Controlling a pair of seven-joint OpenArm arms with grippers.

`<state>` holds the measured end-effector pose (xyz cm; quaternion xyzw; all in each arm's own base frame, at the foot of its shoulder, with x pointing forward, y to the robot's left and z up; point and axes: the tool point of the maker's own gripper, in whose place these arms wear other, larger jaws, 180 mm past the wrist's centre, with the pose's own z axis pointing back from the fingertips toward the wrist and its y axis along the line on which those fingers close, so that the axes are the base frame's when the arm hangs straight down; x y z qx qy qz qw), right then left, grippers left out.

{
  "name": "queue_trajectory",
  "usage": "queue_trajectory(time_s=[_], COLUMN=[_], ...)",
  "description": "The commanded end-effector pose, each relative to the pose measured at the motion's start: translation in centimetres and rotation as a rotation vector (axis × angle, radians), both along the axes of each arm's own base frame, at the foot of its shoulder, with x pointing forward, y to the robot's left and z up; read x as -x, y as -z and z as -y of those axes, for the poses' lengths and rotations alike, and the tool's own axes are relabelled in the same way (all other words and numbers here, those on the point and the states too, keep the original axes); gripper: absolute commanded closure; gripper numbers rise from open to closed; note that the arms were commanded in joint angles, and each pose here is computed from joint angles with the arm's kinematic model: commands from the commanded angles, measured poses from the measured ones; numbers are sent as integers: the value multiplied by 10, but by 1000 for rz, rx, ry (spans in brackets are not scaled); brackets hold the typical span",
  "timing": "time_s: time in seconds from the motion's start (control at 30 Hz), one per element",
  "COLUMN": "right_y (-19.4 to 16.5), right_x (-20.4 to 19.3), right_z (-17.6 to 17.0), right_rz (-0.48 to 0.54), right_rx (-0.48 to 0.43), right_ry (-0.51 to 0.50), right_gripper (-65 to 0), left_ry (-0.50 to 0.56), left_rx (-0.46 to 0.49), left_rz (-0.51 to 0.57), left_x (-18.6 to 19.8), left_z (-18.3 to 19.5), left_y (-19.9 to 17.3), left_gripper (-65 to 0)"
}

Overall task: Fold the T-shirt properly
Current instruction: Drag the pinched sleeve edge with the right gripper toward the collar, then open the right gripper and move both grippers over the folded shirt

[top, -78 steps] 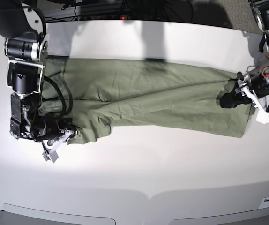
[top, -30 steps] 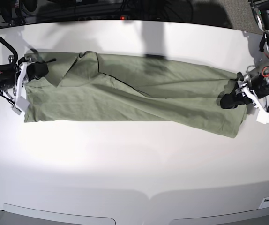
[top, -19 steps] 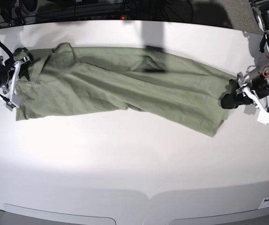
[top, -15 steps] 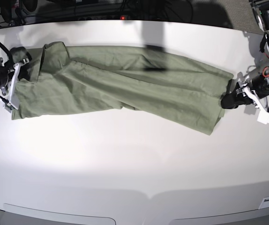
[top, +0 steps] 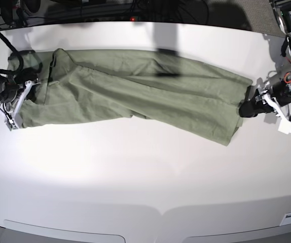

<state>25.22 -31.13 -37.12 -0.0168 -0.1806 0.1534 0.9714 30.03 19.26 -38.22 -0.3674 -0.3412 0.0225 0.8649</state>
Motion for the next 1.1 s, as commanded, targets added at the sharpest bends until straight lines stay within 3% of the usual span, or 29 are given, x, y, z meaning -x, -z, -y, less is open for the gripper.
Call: queue_trajectory(time_s=[0.0,0.23,0.43,0.53,0.6,0.77,0.87,0.93,1.07], right_y=[-12,-6,10,12,10,9,8,4,-8], right_x=[-10,-23,-24,-22,-22,-15,-14,-16,-23], right_z=[10,31,5,9,18,29,32,37,51], right_rz=[48,172,189,188,208,189,190,206,271], right_rx=[36,176,118,165,202,230,235,271,375], right_ry=[19,245,272,278,334,387,393,387,359], right_gripper=[0,0,0,0,0,0,-203,-288,-317], left_ry=[-6,-6,-5,-5,-5,-2,-36,-73,-103], left_rx=[0,0,0,0,0,1,12,25,35], left_rz=[59,58,58,58,58,54,90,132,170], left_x=[-11,-11,-11,-11,-11,-10,-16,-23,-30], left_z=[-6,-6,-6,-6,-6,-5,-7,-11,-14], left_y=[-17,-17,-17,-17,-17,-16,-21,-28,-35], left_gripper=[-131,-131,-131,-131,-131,-131,-131,-131,-131])
